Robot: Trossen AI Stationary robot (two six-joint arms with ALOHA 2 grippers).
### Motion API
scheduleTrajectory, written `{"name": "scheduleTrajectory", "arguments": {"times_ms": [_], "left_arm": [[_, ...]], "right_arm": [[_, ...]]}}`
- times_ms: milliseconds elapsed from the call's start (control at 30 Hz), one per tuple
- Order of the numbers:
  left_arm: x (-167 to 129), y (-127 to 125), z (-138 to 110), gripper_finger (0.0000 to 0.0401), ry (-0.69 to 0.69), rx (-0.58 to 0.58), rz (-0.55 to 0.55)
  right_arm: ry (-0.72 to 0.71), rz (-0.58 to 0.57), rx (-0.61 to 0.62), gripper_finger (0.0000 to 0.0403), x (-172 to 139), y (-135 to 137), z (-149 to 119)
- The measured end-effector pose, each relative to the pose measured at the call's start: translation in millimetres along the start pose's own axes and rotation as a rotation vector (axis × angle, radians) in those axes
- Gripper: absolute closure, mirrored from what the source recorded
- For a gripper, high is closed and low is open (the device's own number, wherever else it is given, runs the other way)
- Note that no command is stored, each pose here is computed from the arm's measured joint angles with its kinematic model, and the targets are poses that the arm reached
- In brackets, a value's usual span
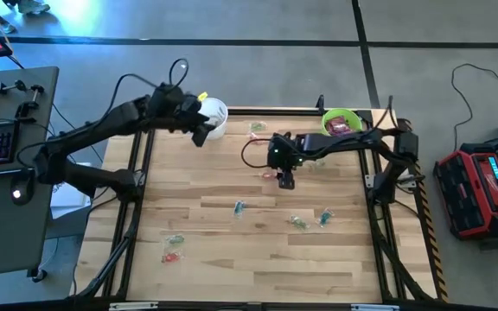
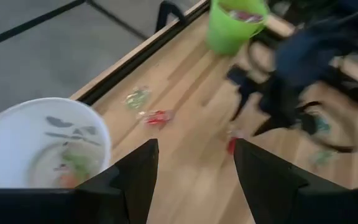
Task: Sort candy by brand, put in halloween buckets
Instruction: Put the red gummy into the white bucket
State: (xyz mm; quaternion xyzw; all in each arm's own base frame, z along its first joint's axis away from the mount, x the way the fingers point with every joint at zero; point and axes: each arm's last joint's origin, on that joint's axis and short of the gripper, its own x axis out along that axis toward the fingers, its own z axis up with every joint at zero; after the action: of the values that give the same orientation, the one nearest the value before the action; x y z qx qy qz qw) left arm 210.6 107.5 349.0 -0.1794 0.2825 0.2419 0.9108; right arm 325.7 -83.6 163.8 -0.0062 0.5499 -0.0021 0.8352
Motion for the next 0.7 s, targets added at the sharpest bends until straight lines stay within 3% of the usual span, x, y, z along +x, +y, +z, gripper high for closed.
{"name": "scheduleTrajectory", "arguments": {"times_ms": [233, 333, 567, 633, 700], "left_arm": [[-15, -11, -31, 0.0199, -0.117, -0.022, -0.105], [-18, -14, -41, 0.0199, -0.130, -0.033, -0.143], [-16, -23, -52, 0.0199, -0.083, -0.033, -0.211], [-14, -27, -53, 0.0199, -0.070, -0.009, -0.232], [-12, -31, -55, 0.0199, -0.056, 0.034, -0.244]], "right_arm": [[0.063, 0.009, -0.045, 0.0177, 24, -2, -6], [0.073, 0.014, -0.040, 0.0196, 28, -2, -7], [0.069, 0.025, -0.007, 0.0323, 30, -2, -6], [0.065, 0.026, 0.003, 0.0370, 30, -2, -6], [0.059, 0.032, 0.022, 0.0393, 30, -2, -5]]}}
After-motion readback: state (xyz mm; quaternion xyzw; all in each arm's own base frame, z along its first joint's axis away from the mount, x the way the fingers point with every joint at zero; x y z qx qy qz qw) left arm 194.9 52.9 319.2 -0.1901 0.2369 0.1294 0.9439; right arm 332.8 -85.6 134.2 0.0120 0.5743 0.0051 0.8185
